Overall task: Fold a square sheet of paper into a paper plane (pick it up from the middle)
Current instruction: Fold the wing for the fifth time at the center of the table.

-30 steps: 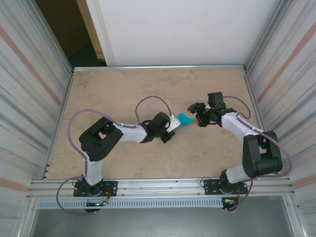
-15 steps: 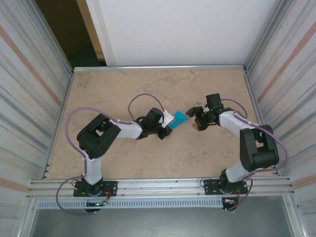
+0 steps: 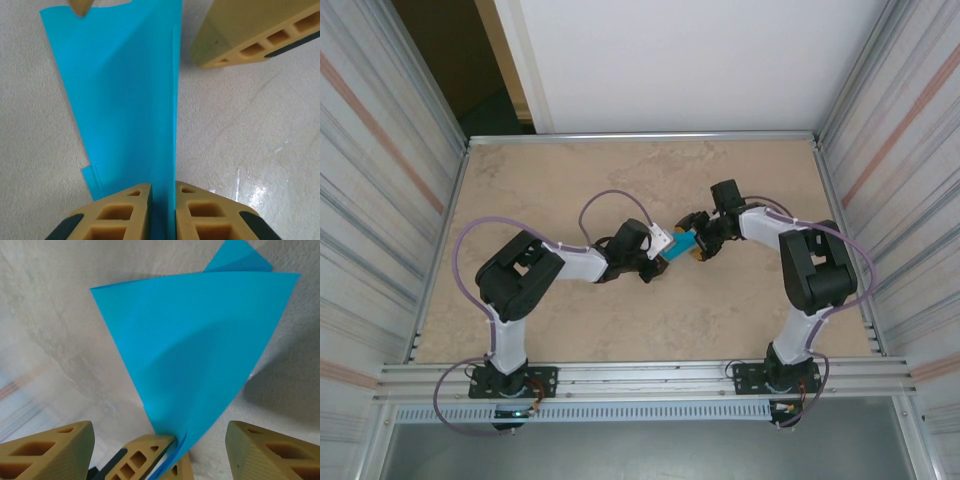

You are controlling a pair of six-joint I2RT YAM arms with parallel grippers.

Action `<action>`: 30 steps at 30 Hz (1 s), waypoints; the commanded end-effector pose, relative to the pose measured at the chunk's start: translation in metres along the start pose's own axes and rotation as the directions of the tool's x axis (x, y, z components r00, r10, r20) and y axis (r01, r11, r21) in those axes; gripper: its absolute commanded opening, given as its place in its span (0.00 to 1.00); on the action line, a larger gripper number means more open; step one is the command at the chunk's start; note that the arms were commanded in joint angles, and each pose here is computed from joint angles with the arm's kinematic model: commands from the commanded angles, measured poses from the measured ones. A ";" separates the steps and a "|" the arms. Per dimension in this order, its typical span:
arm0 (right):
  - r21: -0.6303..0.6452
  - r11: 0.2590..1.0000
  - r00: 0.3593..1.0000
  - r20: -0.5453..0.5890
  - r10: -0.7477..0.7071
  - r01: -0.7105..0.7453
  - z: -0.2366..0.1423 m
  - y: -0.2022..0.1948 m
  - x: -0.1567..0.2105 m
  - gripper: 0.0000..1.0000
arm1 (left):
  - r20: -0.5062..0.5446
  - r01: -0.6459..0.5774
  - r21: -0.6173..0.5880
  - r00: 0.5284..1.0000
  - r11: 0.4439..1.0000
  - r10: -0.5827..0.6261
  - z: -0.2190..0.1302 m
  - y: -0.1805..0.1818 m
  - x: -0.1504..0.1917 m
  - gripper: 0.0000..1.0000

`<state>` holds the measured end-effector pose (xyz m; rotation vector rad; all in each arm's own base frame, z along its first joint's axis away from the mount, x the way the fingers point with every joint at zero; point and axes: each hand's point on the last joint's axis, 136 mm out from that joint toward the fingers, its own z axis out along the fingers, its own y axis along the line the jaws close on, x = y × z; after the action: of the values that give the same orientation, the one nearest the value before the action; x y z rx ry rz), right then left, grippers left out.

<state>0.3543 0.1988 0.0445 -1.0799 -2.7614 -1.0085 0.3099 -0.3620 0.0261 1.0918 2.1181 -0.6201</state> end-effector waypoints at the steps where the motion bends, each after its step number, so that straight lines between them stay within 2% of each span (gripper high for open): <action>1: 0.065 0.995 0.996 -0.040 0.084 -0.081 0.007 -0.011 0.006 0.67 | -0.047 -0.049 -0.030 0.998 0.998 0.047 0.003 0.006 0.020 0.18; 4: 0.078 0.993 0.995 -0.046 0.089 -0.085 0.008 -0.011 0.008 0.59 | -0.042 -0.074 -0.041 0.997 0.996 0.072 0.002 0.008 0.020 0.18; 9: 0.085 0.991 0.992 -0.065 0.107 -0.102 0.007 -0.010 0.015 0.39 | -0.035 -0.121 -0.052 0.992 0.991 0.119 0.001 0.009 0.018 0.20; 13: 0.091 0.989 0.989 -0.076 0.124 -0.117 0.004 -0.010 0.020 0.38 | -0.049 -0.190 -0.090 0.981 0.978 0.186 0.002 0.009 0.018 0.20; 17: 0.090 0.989 0.989 -0.080 0.128 -0.120 0.001 -0.008 0.022 0.32 | -0.062 -0.248 -0.119 0.968 0.961 0.242 0.004 0.007 0.018 0.20; 23: 0.093 0.988 0.989 -0.075 0.128 -0.121 0.000 -0.009 0.022 0.15 | -0.050 -0.256 -0.126 0.967 0.959 0.251 0.003 0.008 0.013 0.22; 30: 0.094 0.989 0.990 -0.066 0.123 -0.117 0.001 -0.009 0.023 0.09 | -0.011 -0.228 -0.072 0.974 0.971 0.228 -0.001 -0.004 -0.009 0.31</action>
<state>0.3304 0.2051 0.0323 -1.1549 -2.6216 -0.8664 0.3159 -0.3619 0.0261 1.2459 1.9645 -0.3920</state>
